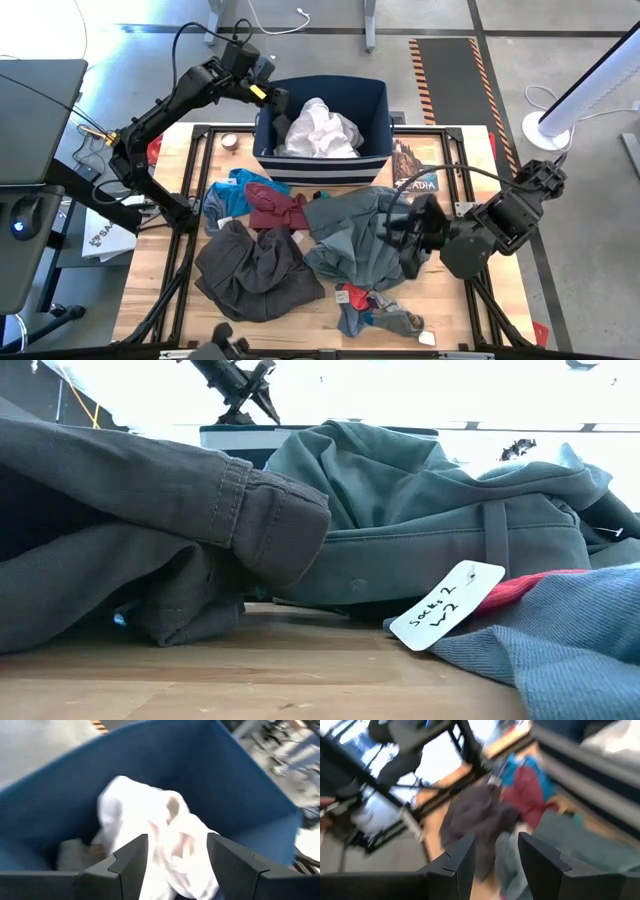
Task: Sort clothes
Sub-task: Put the grey sock into the blue laundry bin
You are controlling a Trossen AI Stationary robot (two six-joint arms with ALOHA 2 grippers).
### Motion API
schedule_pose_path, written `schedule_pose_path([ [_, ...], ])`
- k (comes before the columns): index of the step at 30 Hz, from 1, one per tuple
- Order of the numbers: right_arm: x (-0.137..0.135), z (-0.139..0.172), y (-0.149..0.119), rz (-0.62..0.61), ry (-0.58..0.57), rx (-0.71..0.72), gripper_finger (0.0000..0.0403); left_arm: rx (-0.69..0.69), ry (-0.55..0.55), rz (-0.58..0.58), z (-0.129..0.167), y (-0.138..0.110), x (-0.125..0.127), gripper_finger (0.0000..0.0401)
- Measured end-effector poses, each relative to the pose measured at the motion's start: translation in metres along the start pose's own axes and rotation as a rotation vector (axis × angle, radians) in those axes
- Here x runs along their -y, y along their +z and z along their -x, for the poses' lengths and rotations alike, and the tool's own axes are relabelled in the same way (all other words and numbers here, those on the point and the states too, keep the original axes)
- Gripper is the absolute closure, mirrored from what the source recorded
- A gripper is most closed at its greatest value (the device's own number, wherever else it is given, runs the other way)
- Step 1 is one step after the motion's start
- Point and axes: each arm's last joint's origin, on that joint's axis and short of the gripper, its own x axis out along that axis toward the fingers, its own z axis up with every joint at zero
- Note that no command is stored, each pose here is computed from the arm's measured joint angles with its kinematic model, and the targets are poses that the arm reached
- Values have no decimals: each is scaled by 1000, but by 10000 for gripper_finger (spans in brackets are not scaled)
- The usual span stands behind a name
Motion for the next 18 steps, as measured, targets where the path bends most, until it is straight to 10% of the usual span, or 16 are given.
schedule_pose_path([
  [9,-26,-14,-52,-24,18,-327,258,-147,-374,-263,-8,-29,68,219],
  [18,-57,-27,-119,70,-6,-580,258,-209,-525,-479,-9,-80,145,234],
])
